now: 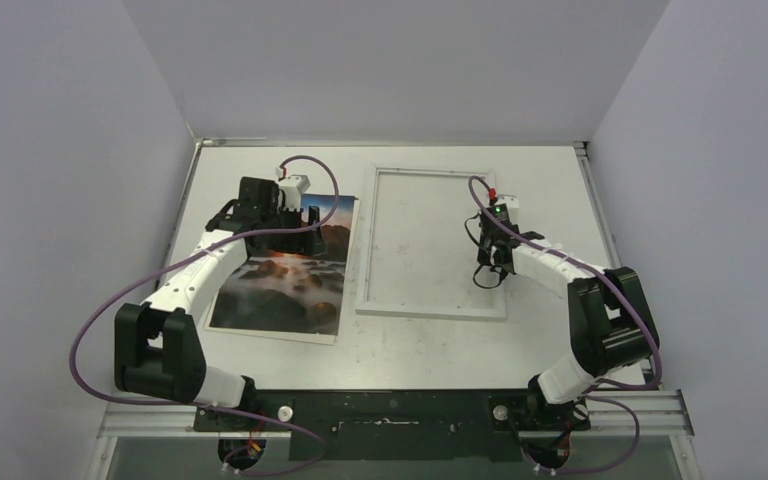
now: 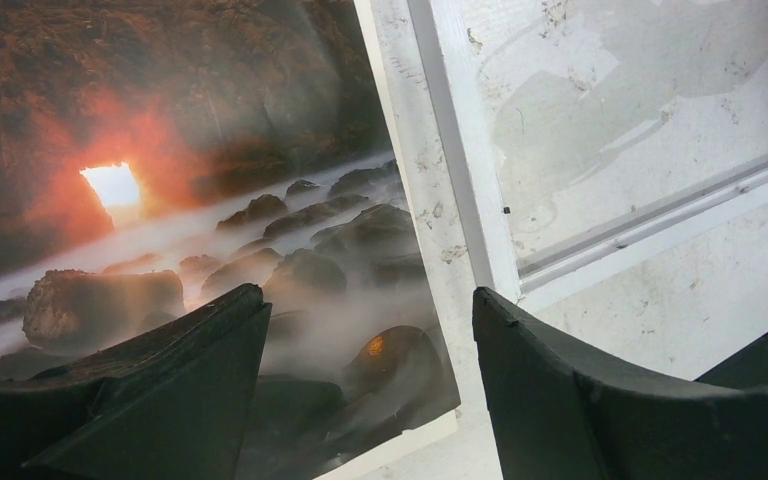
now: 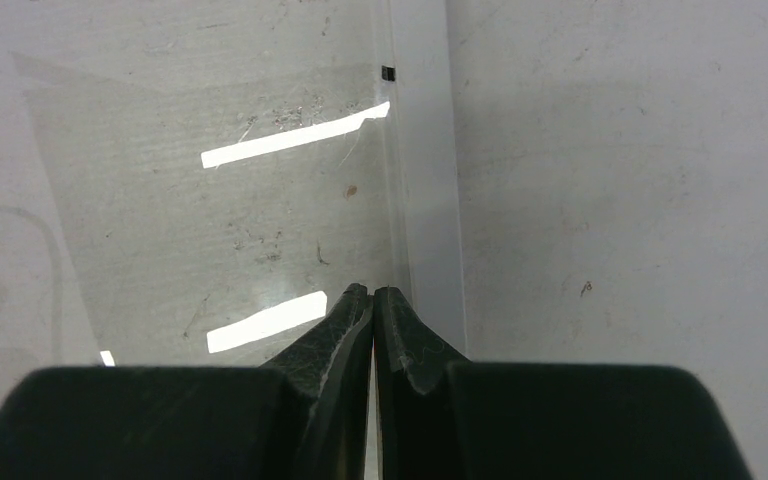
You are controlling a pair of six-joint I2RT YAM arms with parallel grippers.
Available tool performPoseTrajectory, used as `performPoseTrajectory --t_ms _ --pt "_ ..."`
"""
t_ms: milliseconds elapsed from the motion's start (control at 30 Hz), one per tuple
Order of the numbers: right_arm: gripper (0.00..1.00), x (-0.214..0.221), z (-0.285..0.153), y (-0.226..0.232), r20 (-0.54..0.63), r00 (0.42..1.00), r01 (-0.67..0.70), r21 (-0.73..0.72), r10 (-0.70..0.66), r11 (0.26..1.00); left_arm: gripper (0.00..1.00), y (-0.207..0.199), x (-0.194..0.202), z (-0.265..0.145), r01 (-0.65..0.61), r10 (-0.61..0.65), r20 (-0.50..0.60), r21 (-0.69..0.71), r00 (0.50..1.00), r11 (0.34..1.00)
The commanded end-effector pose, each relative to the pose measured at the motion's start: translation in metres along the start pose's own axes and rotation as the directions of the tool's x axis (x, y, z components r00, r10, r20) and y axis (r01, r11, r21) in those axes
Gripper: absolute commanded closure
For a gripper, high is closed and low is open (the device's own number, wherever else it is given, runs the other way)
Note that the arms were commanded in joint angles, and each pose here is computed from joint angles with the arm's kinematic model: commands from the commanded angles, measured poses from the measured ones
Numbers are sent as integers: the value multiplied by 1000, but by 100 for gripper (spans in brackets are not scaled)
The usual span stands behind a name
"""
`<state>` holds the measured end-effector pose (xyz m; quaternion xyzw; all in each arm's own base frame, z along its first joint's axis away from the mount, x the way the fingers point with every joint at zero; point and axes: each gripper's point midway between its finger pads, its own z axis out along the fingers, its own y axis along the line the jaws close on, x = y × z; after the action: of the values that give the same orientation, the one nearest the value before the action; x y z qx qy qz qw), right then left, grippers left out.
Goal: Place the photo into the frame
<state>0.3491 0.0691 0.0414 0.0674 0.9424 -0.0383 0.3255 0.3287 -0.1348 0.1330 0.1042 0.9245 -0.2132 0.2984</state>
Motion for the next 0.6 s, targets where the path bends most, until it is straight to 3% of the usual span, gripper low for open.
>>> performPoseTrajectory --t_ms 0,567 --pt "95 -1 5 -3 17 1000 -12 25 11 1000 27 -6 -22 -14 -37 36 75 16 997 999" --pt "95 -5 0 -6 30 999 -16 36 14 999 27 -6 -23 -15 -36 34 78 17 996 999"
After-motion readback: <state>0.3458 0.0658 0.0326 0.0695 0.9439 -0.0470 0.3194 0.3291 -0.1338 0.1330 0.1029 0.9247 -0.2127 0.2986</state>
